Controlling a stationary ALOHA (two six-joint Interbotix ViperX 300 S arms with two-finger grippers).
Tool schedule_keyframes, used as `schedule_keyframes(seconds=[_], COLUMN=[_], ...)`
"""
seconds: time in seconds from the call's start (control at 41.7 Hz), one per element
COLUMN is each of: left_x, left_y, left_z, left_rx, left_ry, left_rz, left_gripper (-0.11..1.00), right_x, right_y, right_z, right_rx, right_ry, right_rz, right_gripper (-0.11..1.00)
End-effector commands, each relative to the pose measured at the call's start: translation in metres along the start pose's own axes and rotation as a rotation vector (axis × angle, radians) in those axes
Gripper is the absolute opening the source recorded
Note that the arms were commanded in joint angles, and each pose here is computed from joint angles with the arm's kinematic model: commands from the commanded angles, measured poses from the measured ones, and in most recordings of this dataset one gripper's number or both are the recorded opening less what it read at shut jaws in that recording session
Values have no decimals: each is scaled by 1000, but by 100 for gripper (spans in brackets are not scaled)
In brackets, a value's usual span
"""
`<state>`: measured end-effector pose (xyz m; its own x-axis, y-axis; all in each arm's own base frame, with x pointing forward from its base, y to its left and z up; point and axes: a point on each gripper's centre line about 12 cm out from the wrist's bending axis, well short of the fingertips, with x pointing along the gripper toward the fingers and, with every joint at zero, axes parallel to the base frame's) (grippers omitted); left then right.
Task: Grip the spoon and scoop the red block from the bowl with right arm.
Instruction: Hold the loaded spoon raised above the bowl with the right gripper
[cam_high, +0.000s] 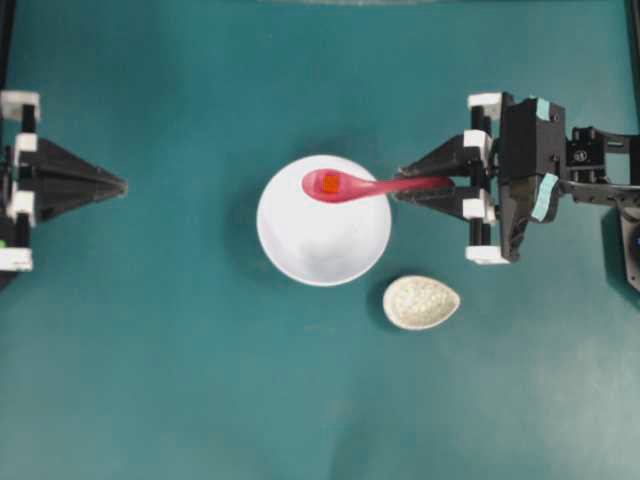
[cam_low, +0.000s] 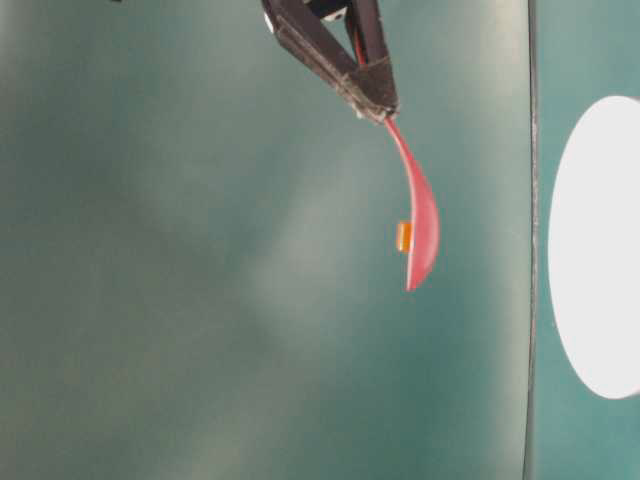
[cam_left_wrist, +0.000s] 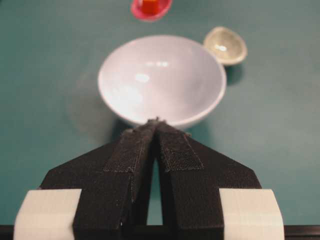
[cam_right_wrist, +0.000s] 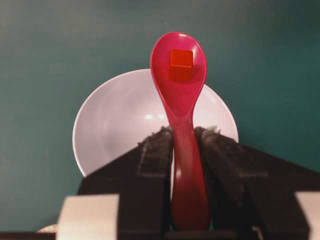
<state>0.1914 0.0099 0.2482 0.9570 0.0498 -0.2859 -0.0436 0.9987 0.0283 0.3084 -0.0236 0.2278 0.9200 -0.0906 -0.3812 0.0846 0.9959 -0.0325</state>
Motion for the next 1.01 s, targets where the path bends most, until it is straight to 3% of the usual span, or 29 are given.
schedule_keyframes(seconds=[0.0,0.983], left_x=[1,1], left_y=[1,1], left_z=[4,4], left_rx=[1,2], left_ry=[-8,-9], left_rz=[3,3], left_gripper=[0,0], right_x=[-3,-2], right_y=[1,2], right_z=[16,23], right_rx=[6,16], right_ry=[-41,-43], right_rz=[3,10], right_gripper=[24,24])
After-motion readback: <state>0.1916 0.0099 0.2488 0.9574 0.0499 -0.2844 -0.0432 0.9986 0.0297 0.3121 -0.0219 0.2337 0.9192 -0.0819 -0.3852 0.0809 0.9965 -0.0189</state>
